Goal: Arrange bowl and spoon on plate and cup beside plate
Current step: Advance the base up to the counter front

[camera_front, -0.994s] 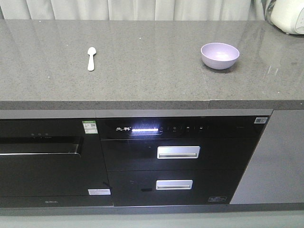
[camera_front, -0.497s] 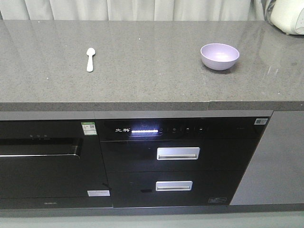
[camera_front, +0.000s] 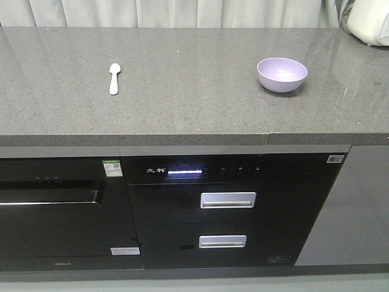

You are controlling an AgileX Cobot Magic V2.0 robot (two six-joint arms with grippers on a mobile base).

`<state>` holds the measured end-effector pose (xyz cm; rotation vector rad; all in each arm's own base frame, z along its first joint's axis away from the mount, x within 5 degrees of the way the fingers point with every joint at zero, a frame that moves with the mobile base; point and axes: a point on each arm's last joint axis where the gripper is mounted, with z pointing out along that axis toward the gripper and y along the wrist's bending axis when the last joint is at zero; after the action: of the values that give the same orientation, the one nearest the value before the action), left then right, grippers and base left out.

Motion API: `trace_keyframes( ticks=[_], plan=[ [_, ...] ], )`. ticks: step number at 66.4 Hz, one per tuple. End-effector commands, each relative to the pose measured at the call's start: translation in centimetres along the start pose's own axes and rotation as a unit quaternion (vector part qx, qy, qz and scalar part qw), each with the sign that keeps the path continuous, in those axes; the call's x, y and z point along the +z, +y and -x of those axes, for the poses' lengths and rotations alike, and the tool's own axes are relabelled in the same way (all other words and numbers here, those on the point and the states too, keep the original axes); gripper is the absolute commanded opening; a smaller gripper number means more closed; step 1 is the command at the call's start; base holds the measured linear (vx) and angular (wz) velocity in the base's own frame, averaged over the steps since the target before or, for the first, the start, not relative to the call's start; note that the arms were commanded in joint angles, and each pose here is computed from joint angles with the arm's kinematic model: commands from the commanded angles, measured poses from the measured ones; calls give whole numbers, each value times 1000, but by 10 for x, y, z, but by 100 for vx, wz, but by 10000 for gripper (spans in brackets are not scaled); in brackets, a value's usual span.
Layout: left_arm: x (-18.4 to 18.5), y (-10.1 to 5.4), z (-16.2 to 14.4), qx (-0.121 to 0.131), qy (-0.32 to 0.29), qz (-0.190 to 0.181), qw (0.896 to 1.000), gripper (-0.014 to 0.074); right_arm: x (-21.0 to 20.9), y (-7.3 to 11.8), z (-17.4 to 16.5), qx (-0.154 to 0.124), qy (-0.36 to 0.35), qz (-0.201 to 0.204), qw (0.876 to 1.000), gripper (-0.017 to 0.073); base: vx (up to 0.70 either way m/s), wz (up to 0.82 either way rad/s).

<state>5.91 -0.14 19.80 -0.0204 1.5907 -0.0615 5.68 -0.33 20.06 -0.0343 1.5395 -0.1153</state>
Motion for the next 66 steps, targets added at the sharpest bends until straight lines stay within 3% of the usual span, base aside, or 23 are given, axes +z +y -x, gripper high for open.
trace_keyframes(
  ticks=[1, 66],
  plan=[
    [2, 0, -5, -9, -14, -3, 1000, -6, -1, 2, 2, -5, -32, 6, 999, -2, 2, -1],
    [2, 0, -5, -9, -14, -3, 1000, -6, -1, 2, 2, -5, -32, 6, 999, -2, 3, -1]
  ],
)
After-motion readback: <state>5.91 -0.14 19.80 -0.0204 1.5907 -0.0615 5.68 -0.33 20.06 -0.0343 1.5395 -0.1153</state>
